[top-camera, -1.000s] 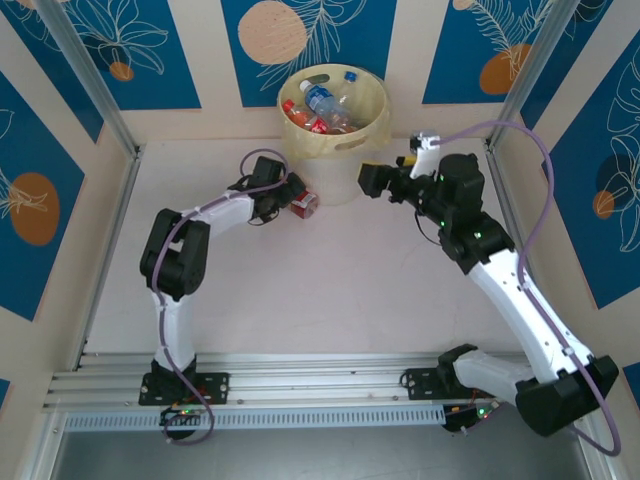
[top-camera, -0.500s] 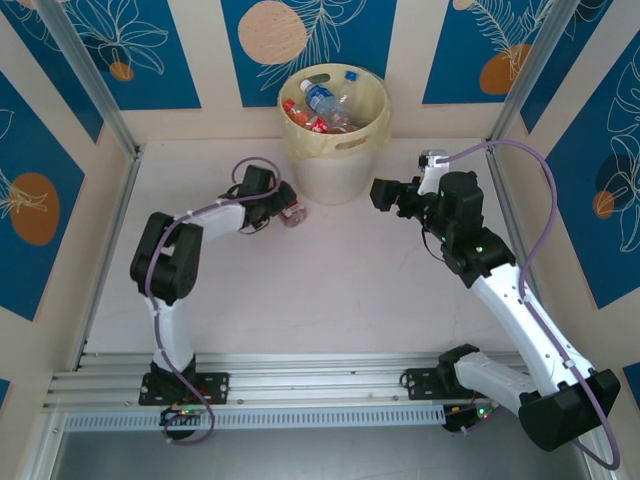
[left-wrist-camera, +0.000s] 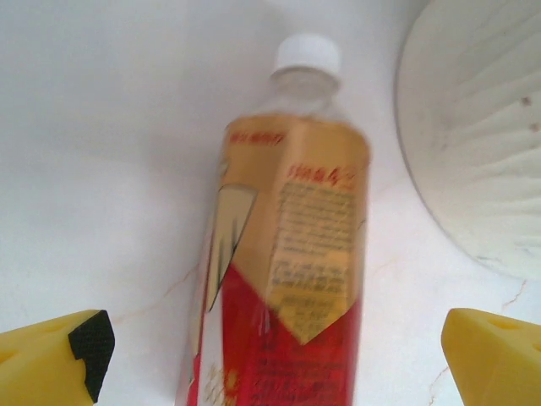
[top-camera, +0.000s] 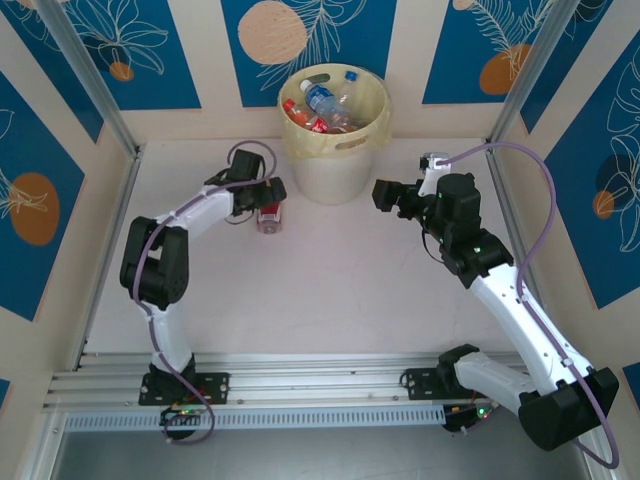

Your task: Put the plastic bottles in the bin

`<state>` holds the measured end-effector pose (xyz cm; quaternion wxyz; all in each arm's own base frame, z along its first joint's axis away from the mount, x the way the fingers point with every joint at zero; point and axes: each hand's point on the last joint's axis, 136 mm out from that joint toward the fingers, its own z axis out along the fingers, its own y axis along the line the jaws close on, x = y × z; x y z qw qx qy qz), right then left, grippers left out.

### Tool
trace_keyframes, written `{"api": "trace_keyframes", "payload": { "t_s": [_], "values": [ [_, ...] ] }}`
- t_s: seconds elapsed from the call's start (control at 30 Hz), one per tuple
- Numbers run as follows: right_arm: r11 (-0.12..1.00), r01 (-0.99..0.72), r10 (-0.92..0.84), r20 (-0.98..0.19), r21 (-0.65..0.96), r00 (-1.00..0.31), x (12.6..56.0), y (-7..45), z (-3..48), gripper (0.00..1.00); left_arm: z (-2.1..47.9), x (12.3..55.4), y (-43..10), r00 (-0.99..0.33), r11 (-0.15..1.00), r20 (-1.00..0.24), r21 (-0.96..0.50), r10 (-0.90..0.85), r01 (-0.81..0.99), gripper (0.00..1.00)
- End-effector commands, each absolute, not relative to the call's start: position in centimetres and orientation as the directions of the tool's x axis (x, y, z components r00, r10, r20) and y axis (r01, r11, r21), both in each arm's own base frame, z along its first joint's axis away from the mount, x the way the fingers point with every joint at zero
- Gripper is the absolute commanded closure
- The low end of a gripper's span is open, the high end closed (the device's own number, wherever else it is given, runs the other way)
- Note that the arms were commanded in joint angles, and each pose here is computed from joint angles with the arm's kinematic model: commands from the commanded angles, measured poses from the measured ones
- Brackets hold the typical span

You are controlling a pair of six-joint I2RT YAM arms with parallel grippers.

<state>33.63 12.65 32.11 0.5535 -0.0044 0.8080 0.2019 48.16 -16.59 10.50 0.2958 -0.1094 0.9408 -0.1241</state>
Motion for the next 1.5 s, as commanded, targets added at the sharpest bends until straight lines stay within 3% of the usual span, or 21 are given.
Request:
{"api": "trace_keyframes", "payload": {
  "t_s": [0.0, 0.4, 0.6, 0.93, 1.3, 1.47],
  "values": [
    [0.928, -0.186, 0.238, -0.896, 0.324, -0.374, 34.0, 11.8, 32.1, 0.01, 7.8, 46.8, -17.1, -0.868, 0.985, -0.487, -0.173, -0.095, -0.011, 0.0],
    [0.93, -0.169, 0.24, -0.889, 0.326, -0.389, 34.2, 11.7, 31.8, 0.01, 5.6, 47.8, -17.4, -0.876, 1.0, -0.482, -0.004, 0.023, 0.028, 0.0],
    [0.935, -0.158, 0.238, -0.89, 0.319, -0.388, 34.3, 11.4, 31.6, 0.01, 5.2, 48.0, -16.7, -0.87, 0.997, -0.491, 0.068, 0.057, 0.027, 0.05],
    [0.941, -0.144, 0.23, -0.89, 0.307, -0.393, 34.2, 11.1, 31.2, 0.01, 6.3, 47.4, -16.0, -0.869, 0.995, -0.491, 0.093, 0.065, 0.021, 0.27],
    [0.942, -0.136, 0.233, -0.89, 0.307, -0.392, 34.2, 10.8, 31.1, 0.0, 12.7, 46.2, -15.1, -0.785, 1.0, -0.62, 0.016, 0.0, -0.012, 0.69],
    [0.943, -0.138, 0.233, -0.896, 0.303, -0.378, 34.0, 10.7, 31.3, 0.01, 17.0, 45.5, -14.1, -0.714, 0.999, -0.698, -0.023, -0.043, -0.038, 0.73]
  ]
}}
